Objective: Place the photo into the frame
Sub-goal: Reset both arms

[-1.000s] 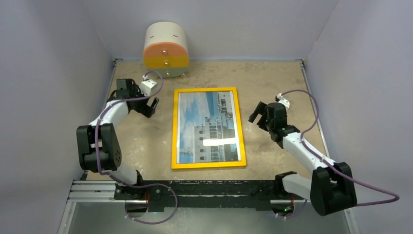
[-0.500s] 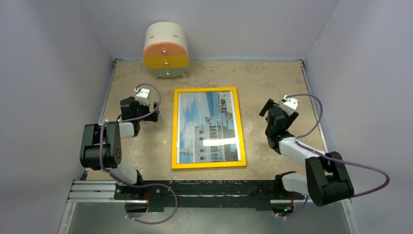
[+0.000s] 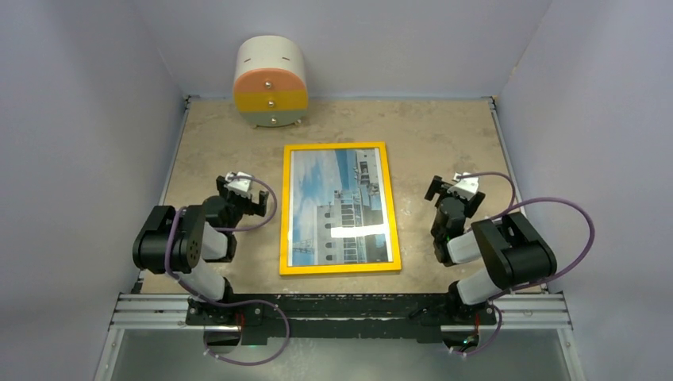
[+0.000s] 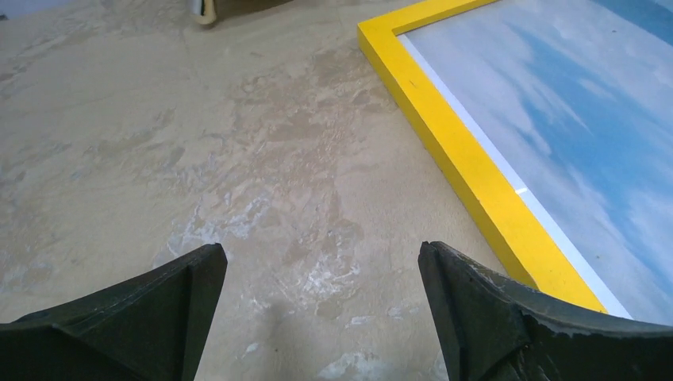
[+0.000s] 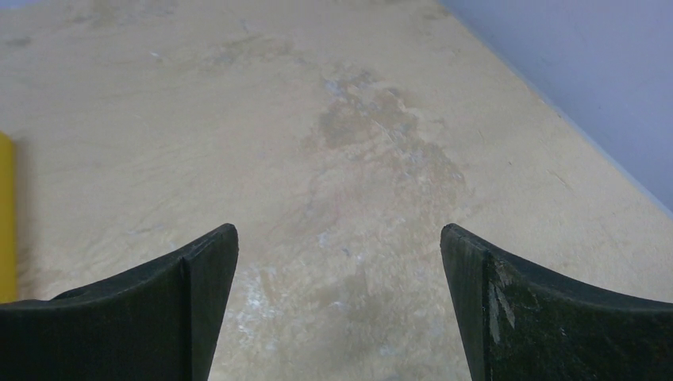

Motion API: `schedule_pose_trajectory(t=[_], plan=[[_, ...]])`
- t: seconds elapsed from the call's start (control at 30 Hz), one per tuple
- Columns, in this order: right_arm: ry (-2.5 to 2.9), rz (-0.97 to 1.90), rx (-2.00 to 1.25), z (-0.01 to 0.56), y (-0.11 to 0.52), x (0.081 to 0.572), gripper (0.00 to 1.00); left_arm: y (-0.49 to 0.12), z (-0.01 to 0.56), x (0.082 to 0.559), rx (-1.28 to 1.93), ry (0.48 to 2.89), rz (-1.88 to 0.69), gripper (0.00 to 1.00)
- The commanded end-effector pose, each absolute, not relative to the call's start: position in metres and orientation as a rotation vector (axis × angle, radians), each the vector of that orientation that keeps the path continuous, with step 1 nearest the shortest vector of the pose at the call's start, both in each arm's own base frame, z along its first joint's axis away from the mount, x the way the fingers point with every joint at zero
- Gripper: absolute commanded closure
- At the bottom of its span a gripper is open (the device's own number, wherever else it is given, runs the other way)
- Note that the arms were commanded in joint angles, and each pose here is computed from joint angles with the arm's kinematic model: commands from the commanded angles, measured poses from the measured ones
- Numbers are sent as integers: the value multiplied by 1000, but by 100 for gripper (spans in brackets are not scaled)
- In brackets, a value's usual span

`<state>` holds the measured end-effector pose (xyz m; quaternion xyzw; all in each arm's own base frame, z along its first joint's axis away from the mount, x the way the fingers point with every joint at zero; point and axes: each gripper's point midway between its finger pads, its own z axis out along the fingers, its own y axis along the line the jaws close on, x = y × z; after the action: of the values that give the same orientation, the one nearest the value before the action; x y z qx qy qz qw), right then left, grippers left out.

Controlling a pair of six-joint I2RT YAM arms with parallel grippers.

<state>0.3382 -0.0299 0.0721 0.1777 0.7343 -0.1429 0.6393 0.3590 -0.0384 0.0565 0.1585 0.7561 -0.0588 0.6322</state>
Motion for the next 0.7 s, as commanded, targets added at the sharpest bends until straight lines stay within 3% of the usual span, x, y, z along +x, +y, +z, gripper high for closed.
schedule_pose_trajectory(t=[0.0, 0.1, 0.67], plan=[[1539, -185, 239, 109, -3, 355, 1, -29, 93, 369, 300, 1583, 3, 0], [1562, -224, 224, 100, -5, 364, 1, -11, 83, 391, 166, 1669, 60, 0], [1636, -165, 257, 92, -19, 378, 1, -10, 81, 392, 157, 1687, 97, 0]])
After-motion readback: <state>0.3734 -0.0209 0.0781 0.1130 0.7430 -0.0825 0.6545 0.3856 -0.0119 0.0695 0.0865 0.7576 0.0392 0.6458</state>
